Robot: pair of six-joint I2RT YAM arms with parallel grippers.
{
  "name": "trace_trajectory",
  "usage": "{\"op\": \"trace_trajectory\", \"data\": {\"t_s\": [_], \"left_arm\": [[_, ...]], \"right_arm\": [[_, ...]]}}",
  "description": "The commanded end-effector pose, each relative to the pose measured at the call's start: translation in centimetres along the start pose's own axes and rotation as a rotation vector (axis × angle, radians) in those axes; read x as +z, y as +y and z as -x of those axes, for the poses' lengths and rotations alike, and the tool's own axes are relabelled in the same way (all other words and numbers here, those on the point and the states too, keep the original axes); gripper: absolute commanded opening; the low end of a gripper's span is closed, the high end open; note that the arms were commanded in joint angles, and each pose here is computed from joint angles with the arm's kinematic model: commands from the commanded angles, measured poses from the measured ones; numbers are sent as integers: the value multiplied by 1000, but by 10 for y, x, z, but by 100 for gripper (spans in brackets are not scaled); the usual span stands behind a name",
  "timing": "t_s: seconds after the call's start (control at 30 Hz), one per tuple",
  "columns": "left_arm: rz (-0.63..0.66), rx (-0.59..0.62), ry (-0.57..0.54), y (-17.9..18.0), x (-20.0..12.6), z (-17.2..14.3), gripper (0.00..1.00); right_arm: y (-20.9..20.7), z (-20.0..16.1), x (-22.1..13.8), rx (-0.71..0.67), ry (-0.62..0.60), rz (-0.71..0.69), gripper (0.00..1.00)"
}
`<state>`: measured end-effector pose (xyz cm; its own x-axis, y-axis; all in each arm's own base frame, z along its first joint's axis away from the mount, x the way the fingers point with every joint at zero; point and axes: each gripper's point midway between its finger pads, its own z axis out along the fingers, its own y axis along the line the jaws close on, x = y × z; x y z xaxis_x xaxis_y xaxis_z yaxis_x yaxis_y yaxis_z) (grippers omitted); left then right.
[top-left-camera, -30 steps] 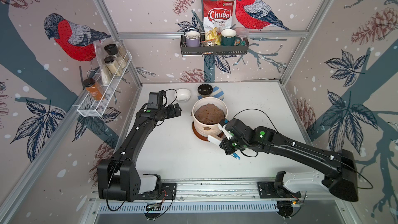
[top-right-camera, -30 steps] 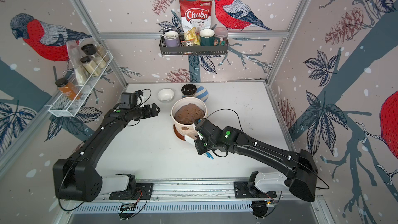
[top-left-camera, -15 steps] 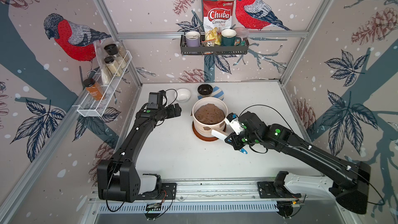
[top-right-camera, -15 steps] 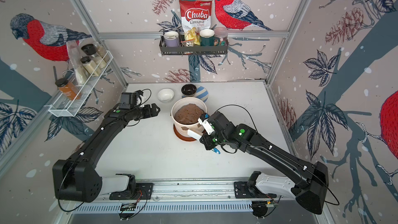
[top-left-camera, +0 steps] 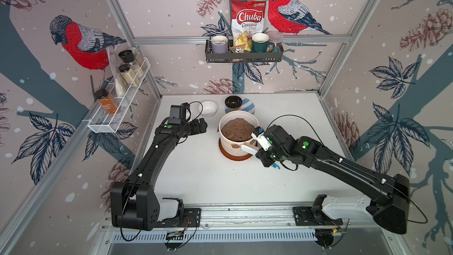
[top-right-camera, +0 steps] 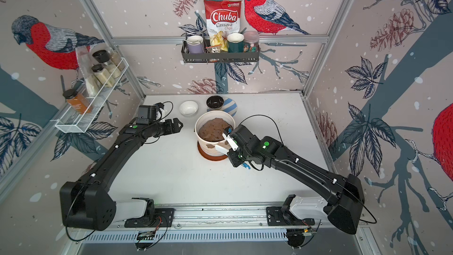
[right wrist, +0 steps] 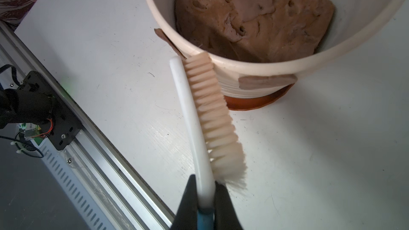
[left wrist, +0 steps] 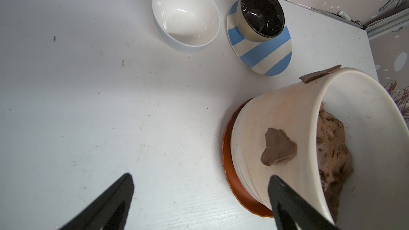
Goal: Scrub the dried mud off the ceramic pot
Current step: Brush off the soil from the pot.
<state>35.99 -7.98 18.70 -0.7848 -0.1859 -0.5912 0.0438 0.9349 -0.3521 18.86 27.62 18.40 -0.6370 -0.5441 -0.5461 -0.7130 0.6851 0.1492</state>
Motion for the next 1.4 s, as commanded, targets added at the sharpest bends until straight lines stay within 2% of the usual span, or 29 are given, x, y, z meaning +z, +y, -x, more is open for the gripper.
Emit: {"op": "trace_trajectory", "data": {"t_s": [0.0,0.4,0.7,0.83,0.97,1.1,1.37], "left_arm": [[-8,14,9,-3,-1,-1,94],[-12,35,15,-9,-2,-4,94],[-14,43,17,-11,-2,-5,94],[-12,43,17,-11,-2,-5,94],[-11,45,18,-11,-2,-5,94],[-6,51,22,-11,-2,-6,94],[-9,55,24,-12,-2,-7,94]], "right_arm": [[1,21,5,-68,-54,-28,0],[19,16,25,-207,6,-49,0],[34,9,7,-238,19,-9,0],[50,31,-3,-188,-50,49,0],[65,42,5,-97,-101,133,0],[47,46,15,47,-109,142,0],[15,19,27,199,-67,179,0]]}}
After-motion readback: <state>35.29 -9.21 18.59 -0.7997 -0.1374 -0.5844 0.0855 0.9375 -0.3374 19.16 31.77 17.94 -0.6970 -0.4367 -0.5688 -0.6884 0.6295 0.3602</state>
